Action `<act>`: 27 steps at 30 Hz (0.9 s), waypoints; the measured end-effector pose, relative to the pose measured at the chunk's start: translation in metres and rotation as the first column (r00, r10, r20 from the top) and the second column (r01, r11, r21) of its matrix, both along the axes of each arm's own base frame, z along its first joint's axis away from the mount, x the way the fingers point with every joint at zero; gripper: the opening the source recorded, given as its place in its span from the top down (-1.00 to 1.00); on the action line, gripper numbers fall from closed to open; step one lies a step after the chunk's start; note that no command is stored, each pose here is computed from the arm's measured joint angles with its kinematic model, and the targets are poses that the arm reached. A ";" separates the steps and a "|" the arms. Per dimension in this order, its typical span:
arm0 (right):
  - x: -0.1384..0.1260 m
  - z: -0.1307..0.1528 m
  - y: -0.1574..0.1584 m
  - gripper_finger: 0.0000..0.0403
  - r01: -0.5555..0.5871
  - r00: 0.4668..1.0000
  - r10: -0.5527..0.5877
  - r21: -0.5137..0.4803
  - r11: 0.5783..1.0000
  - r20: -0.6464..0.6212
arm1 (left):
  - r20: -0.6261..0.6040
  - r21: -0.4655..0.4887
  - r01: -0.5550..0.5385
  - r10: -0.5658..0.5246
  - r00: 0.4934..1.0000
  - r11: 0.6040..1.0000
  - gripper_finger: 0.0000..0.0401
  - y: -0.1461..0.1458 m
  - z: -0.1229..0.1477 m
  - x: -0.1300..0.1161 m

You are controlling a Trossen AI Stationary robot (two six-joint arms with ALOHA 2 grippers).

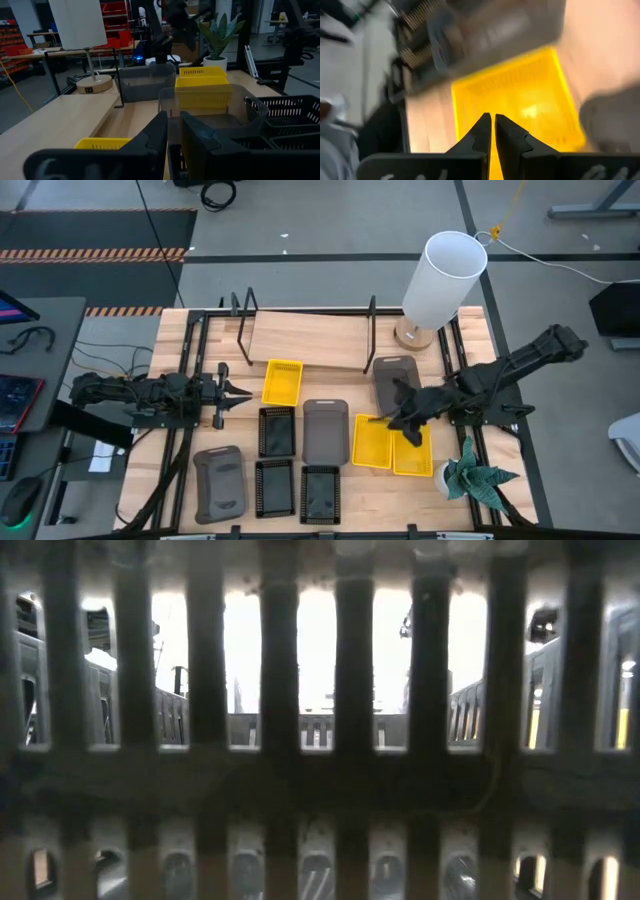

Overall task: Stack baskets on shelf by color
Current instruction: Stack the right yellow bin on top of the left yellow bin

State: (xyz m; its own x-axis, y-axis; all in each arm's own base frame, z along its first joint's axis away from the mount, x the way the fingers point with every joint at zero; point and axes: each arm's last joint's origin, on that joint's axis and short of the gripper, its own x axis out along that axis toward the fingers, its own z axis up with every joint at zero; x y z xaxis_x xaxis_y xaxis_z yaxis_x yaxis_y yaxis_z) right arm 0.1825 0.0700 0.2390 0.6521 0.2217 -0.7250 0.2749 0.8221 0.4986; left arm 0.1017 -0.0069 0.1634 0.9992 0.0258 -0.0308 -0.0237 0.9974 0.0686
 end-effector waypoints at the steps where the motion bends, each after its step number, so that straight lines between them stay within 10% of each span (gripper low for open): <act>1: 0.003 0.001 0.005 0.85 -0.011 0.999 0.011 0.001 1.000 -0.052 | 0.000 0.000 0.000 0.000 1.000 1.000 0.70 0.000 0.000 0.000; 9: 0.028 -0.004 0.047 0.85 -0.131 0.914 0.134 0.034 0.991 -0.382 | 0.000 0.000 0.000 0.000 1.000 1.000 0.75 0.000 0.000 0.000; 27: 0.074 -0.005 0.130 0.98 -0.233 0.711 0.127 -0.061 0.971 -0.692 | 0.000 0.000 0.000 0.000 1.000 1.000 0.75 0.000 0.000 0.000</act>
State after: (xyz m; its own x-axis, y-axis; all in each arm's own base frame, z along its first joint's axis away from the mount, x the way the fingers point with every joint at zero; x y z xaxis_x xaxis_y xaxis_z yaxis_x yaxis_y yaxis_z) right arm 0.2568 0.1999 0.2337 -0.0697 0.1500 -0.9862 0.3346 0.9349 0.1185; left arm 0.1017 -0.0069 0.1634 0.9992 0.0260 -0.0310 -0.0238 0.9974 0.0686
